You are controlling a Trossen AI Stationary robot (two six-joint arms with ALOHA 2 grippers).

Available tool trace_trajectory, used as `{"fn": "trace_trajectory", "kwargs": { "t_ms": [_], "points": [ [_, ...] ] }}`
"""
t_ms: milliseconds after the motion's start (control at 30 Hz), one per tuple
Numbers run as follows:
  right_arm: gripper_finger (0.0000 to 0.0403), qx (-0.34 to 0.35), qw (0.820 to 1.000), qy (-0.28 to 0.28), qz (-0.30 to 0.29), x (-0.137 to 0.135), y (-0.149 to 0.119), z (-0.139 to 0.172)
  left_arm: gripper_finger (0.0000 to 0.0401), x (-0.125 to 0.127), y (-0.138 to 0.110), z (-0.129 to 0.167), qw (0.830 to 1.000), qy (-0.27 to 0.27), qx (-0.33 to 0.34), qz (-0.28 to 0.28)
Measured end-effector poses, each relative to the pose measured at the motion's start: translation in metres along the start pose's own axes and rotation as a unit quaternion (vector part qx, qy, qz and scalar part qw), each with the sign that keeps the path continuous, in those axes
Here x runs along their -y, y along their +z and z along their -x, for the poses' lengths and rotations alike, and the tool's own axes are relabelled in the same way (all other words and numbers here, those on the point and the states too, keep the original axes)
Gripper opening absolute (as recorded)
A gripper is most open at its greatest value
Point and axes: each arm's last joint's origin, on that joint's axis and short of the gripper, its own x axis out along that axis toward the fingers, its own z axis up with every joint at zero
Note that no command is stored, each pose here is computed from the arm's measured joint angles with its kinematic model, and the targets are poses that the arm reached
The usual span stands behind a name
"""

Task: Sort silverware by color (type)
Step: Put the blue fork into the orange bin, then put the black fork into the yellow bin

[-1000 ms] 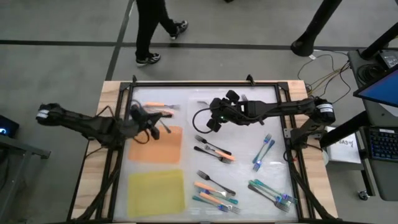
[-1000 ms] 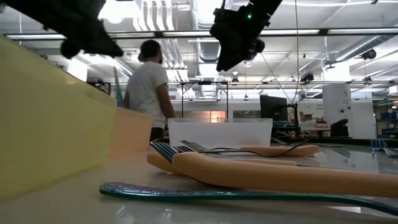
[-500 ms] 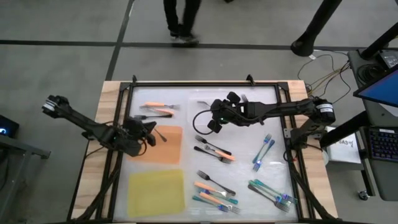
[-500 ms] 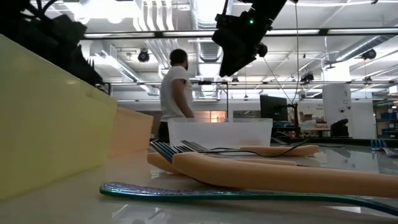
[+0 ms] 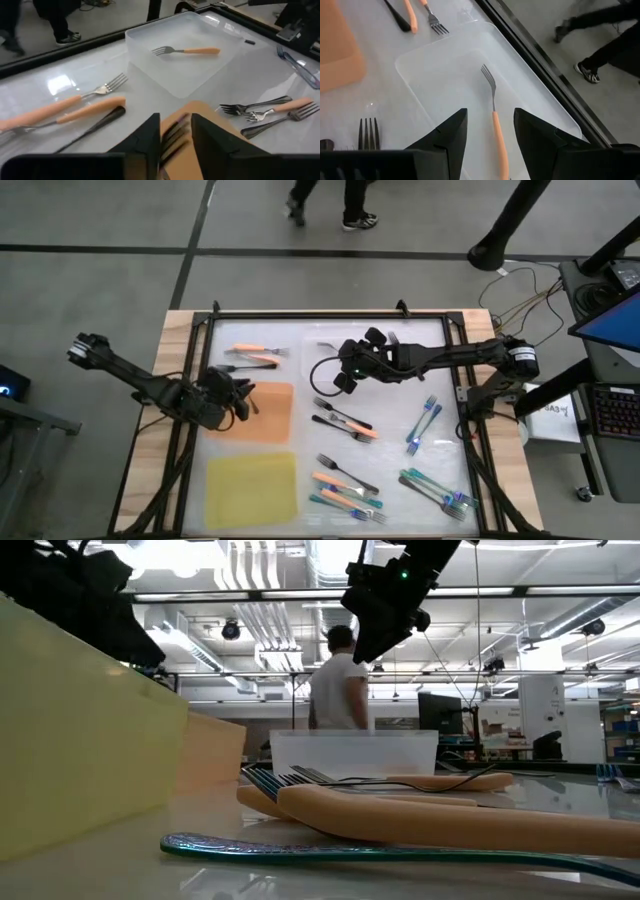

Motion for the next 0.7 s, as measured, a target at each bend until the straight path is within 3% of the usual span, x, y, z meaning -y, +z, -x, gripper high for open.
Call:
{"fn": "trace_trajectory", "kwargs": {
  "t_ms": [167, 367, 533, 700],
  "points": [
    [0.0153, 0.000, 1.000, 0.000, 0.000, 0.000, 0.000, 0.000, 0.0127, 0.004, 0.007, 0.004, 0.999, -0.030, -0.037, -0.017],
    [0.0153, -0.001, 1.000, -0.001, 0.001, 0.000, 0.000, 0.000, 0.0116, 0.009, -0.003, 0.002, 0.989, -0.074, -0.125, -0.012],
    [0.0153, -0.001, 1.000, -0.001, 0.001, 0.000, 0.000, 0.000, 0.0082, 0.009, -0.012, -0.003, 0.987, -0.056, -0.151, -0.016],
    [0.0153, -0.002, 1.000, -0.001, 0.001, 0.000, 0.000, 0.000, 0.0019, 0.005, -0.020, -0.005, 0.981, -0.022, -0.191, -0.027]
  ]
}}
